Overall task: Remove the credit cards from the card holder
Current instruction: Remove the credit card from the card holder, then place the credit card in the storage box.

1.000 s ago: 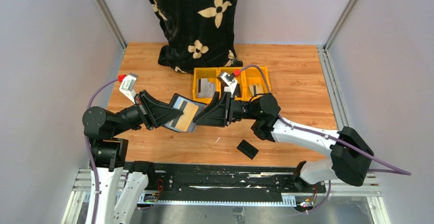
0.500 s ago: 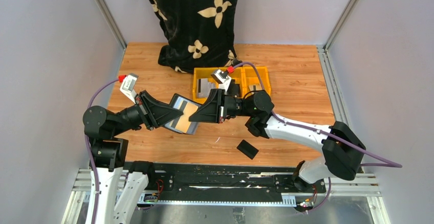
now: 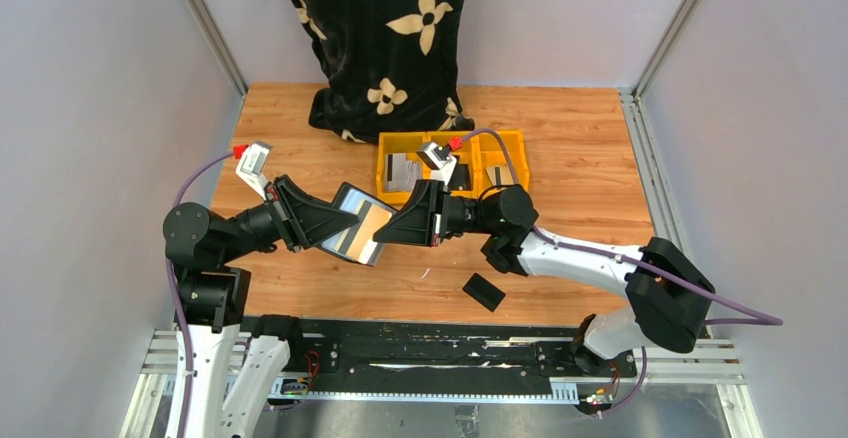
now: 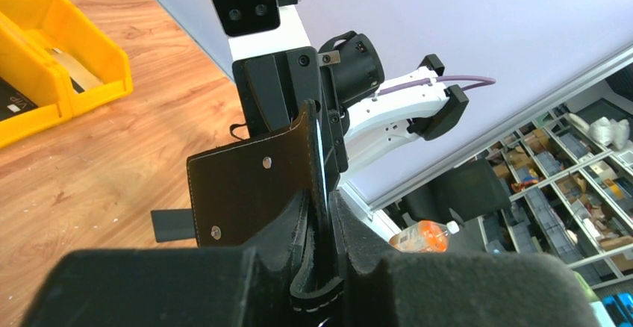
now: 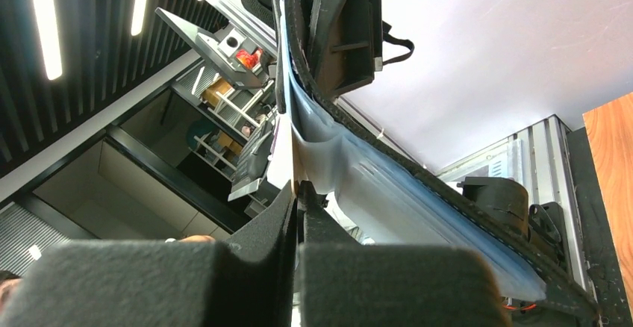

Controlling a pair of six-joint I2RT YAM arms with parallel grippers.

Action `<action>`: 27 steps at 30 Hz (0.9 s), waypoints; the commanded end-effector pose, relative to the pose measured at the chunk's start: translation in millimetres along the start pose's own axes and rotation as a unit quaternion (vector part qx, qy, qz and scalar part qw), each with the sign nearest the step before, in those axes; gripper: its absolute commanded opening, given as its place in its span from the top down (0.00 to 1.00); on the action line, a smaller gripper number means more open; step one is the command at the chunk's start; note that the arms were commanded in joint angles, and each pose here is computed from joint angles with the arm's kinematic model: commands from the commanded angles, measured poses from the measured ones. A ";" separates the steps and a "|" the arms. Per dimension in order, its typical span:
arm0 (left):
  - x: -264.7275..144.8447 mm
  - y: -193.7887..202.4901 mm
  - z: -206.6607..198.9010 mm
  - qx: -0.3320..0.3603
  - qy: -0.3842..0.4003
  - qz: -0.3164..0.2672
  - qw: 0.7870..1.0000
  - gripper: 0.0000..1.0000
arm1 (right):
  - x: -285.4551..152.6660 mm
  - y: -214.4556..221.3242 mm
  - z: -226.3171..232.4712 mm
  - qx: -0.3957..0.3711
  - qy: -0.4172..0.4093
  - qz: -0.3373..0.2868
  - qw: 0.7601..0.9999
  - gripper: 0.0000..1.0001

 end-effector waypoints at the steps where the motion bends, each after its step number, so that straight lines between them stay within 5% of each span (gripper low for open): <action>1: -0.3 -5.0 -14.7 0.029 0.017 -0.012 0.999 0.86 | -3.3 1.5 11.1 -0.017 -0.022 -0.005 1.000 1.00; 6: -0.1 -5.5 -15.3 0.033 0.018 -0.013 0.999 1.00 | -7.1 5.1 10.4 -0.016 -0.019 -0.001 1.000 1.00; 12: -0.6 -9.2 -15.6 0.066 -0.007 -0.013 0.998 1.00 | -29.4 7.9 9.6 -0.017 0.011 0.000 1.000 1.00; 19: -13.5 -11.1 -0.8 0.207 -0.124 -0.010 0.970 1.00 | -69.1 -6.5 2.6 -0.026 0.119 0.039 0.992 1.00; 22: -21.7 -11.1 7.9 0.266 -0.173 0.005 0.948 1.00 | -102.8 -25.4 -13.8 -0.041 0.255 0.070 0.964 1.00; 27: -29.3 -6.6 20.4 0.299 -0.208 0.037 0.930 1.00 | -167.2 -71.8 -33.6 -0.069 0.472 0.097 0.874 1.00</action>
Point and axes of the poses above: each gripper's point midway between its finger pads, its own x axis out along the fingers, its own z axis along the line the jaws close on, y = z × x, the point moved 10 cm from there along -x, back along the fingers, and after that the axes turned 13 degrees about -x, right-handed, at the moved point
